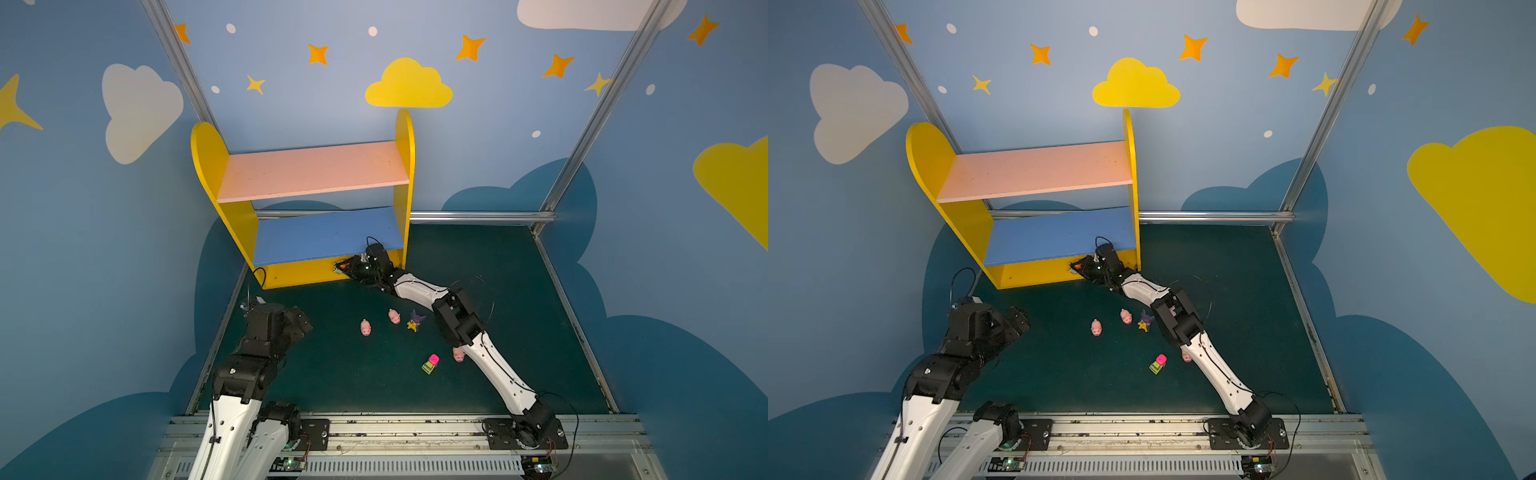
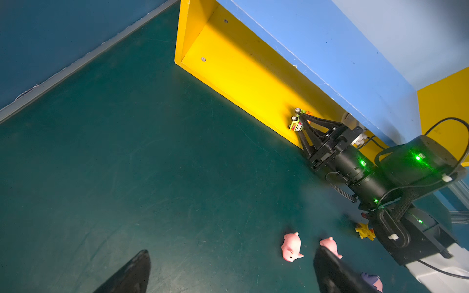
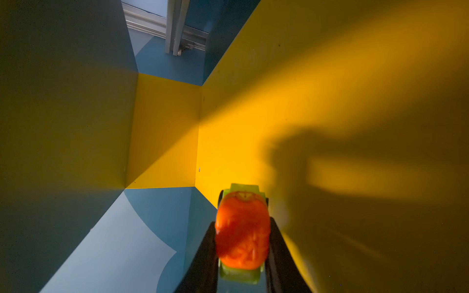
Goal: Organize plastic toys on shelves
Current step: Place the plastic toy on the shelf.
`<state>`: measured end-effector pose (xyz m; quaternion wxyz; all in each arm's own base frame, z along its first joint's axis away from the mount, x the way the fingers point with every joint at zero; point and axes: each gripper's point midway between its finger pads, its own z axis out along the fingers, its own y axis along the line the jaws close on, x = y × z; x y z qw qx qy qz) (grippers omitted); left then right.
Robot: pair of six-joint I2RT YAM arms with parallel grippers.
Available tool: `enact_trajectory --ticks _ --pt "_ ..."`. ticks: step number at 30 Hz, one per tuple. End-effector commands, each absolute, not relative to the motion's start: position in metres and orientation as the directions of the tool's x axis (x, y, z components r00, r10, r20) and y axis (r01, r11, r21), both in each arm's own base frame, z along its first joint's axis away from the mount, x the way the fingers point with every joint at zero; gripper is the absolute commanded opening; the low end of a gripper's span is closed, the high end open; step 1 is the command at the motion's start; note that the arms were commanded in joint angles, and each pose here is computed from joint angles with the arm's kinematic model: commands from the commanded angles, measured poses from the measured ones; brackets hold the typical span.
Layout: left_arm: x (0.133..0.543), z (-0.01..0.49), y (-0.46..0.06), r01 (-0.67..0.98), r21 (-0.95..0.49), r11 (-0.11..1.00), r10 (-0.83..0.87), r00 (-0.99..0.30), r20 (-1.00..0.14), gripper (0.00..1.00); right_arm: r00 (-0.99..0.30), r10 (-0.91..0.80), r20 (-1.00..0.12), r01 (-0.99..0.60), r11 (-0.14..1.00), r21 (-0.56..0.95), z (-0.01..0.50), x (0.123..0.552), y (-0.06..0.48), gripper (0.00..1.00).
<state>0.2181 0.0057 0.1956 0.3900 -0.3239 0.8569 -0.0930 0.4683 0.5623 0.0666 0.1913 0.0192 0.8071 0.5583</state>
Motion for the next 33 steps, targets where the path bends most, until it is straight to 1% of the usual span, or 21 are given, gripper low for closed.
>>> enact_trajectory --ticks 1,5,15,24,33 --pt "0.218 0.203 0.010 -0.482 -0.401 0.779 -0.617 -0.475 -0.627 1.00 -0.925 0.238 -0.297 -0.192 0.383 0.904 0.064 0.467 0.566 0.31" --pt "0.218 0.203 0.009 -0.480 -0.400 0.781 -0.615 -0.477 -0.628 1.00 -0.925 0.231 -0.301 -0.198 0.384 0.902 0.065 0.466 0.568 0.39" --pt "0.214 0.210 0.013 -0.483 -0.390 0.784 -0.607 -0.466 -0.644 1.00 -0.927 0.226 -0.298 -0.198 0.379 0.904 0.071 0.465 0.569 0.40" --pt "0.211 0.210 0.013 -0.480 -0.395 0.783 -0.610 -0.465 -0.642 1.00 -0.924 0.230 -0.304 -0.198 0.391 0.899 0.071 0.459 0.561 0.51" --pt "0.209 0.210 0.012 -0.480 -0.404 0.778 -0.616 -0.461 -0.639 1.00 -0.920 0.241 -0.310 -0.197 0.399 0.895 0.074 0.452 0.543 0.55"
